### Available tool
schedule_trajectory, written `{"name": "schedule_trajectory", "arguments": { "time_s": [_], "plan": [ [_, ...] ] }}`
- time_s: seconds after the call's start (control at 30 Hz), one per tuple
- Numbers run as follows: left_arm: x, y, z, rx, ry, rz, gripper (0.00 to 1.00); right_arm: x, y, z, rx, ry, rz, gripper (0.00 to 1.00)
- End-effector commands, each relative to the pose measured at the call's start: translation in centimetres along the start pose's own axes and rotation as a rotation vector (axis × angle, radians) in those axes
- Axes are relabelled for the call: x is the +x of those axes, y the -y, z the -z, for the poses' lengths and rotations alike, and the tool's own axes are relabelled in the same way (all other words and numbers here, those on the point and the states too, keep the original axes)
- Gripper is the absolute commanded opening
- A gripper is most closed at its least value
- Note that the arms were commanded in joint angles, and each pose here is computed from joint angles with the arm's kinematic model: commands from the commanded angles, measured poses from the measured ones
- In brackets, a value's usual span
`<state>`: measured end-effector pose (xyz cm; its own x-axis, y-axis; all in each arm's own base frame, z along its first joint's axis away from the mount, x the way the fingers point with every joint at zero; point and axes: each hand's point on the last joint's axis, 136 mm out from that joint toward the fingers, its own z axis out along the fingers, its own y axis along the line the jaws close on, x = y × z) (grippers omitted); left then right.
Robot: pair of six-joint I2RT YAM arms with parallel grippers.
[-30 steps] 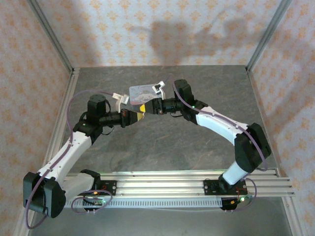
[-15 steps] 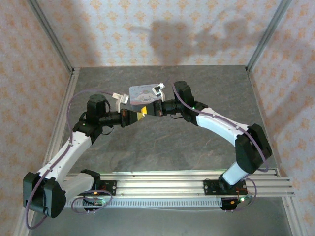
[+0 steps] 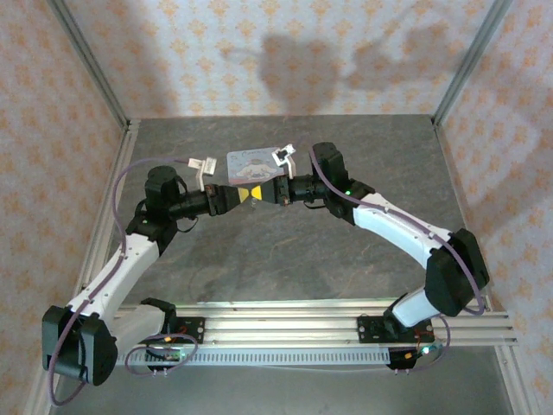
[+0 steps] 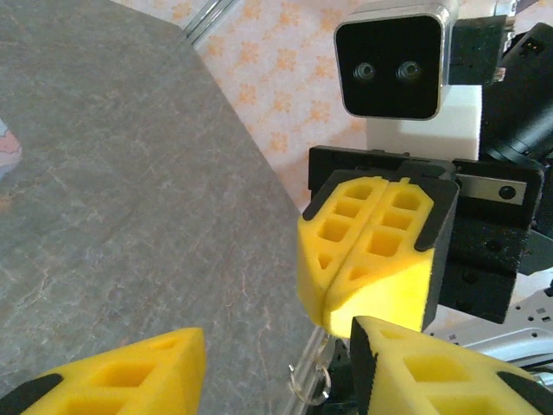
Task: Unlock a padlock with a key
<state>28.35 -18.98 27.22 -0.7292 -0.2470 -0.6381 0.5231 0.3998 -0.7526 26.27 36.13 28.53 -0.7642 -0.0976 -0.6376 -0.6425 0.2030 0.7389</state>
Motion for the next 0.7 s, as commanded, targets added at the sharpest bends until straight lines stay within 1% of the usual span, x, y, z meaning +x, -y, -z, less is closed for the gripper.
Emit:
{"name": "schedule_trajectory", "arguments": {
  "time_s": [0.0, 0.2, 0.37, 0.47, 0.67],
  "plan": [
    [-0.4, 2.1, 0.1, 0.088, 0.022, -0.030, 0.47, -0.9, -0.8, 0.1, -0.021, 0.047, 0.046, 0.00],
    [0.5, 2.5, -0.6, 0.106, -0.001, -0.033, 0.40, -1.3, -1.2, 0.1, -0.043, 0.086, 0.038, 0.00],
    [0.6, 2.8, -0.8, 0.120, -0.002, -0.038, 0.35, -1.0, -1.0, -0.1, -0.047, 0.083, 0.028, 0.00],
    [0.8, 2.7, -1.0, 0.119, -0.009, -0.034, 0.35, -1.2, -1.1, -0.1, -0.049, 0.087, 0.031, 0.00],
    [1.3, 1.9, -1.1, 0.102, -0.013, -0.022, 0.37, -1.4, -1.3, -0.1, -0.054, 0.095, 0.034, 0.00]
  ]
}}
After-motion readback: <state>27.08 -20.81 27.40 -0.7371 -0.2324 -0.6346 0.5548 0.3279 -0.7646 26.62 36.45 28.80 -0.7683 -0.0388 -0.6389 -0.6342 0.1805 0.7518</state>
